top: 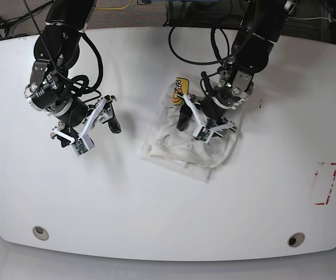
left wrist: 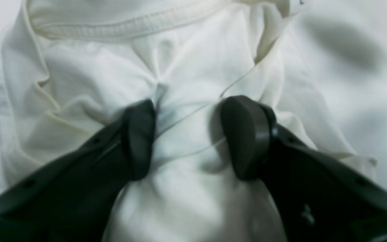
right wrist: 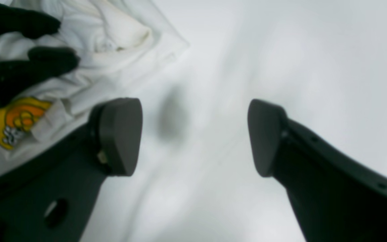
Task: Fold the T-shirt properly
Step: 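Release the right gripper and grasp the folded shirt with the left gripper, then carry the folded shirt with the left gripper off the table edge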
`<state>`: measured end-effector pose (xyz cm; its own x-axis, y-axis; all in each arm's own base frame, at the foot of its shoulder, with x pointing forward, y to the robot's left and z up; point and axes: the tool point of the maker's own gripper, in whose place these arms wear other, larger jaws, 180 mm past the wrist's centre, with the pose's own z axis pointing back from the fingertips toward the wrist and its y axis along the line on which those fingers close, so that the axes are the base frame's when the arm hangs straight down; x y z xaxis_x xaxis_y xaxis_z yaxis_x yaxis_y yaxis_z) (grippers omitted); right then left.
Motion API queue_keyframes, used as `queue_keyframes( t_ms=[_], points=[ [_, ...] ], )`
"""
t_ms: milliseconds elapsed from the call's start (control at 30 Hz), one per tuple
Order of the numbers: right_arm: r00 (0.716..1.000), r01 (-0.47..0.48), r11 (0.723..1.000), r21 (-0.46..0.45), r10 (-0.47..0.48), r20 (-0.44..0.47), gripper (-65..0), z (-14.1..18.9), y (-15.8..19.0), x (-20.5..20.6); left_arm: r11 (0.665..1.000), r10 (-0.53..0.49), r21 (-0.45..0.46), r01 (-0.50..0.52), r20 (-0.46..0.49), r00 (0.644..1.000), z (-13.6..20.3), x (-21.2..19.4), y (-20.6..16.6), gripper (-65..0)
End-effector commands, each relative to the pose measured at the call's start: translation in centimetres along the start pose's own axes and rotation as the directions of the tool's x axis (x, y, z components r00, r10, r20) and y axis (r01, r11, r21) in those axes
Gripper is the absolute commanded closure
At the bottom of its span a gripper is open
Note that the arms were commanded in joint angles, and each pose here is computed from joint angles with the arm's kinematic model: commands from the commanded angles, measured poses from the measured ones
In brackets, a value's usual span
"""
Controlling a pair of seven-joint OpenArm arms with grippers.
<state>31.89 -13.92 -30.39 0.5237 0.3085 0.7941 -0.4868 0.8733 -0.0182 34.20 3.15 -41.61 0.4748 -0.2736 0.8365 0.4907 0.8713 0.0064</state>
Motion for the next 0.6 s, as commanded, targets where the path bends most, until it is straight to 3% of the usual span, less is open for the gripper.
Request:
queue_keyframes(
  t_ms=[0,200,333,567],
  points=[
    [0.998,-0.032,0.999,-0.017,0.033,0.062,-46.8,0.8,-0.4,2.0,0.993,-0.009,0.113,0.035,-0.219,0.976,1.9,-6.1,4.9,-33.2],
    [0.999,-0.032,0.999,-0.013,0.033,0.039,-46.8,0.7,-0.1,1.7,0.986,-0.030,0.150,0.072,-0.267,0.963,4.7,-7.6,10.5,-33.2],
    [0.999,-0.022,1.000,-0.006,0.023,0.036,-46.8,0.5,0.2,1.8,0.974,-0.027,0.204,0.095,-0.314,0.949,8.6,-9.4,15.9,-33.2],
    [0.999,-0.012,1.000,0.001,0.012,0.039,-46.8,0.3,0.6,1.7,0.955,-0.001,0.272,0.113,-0.381,0.925,13.5,-11.6,21.8,-33.2]
  ],
)
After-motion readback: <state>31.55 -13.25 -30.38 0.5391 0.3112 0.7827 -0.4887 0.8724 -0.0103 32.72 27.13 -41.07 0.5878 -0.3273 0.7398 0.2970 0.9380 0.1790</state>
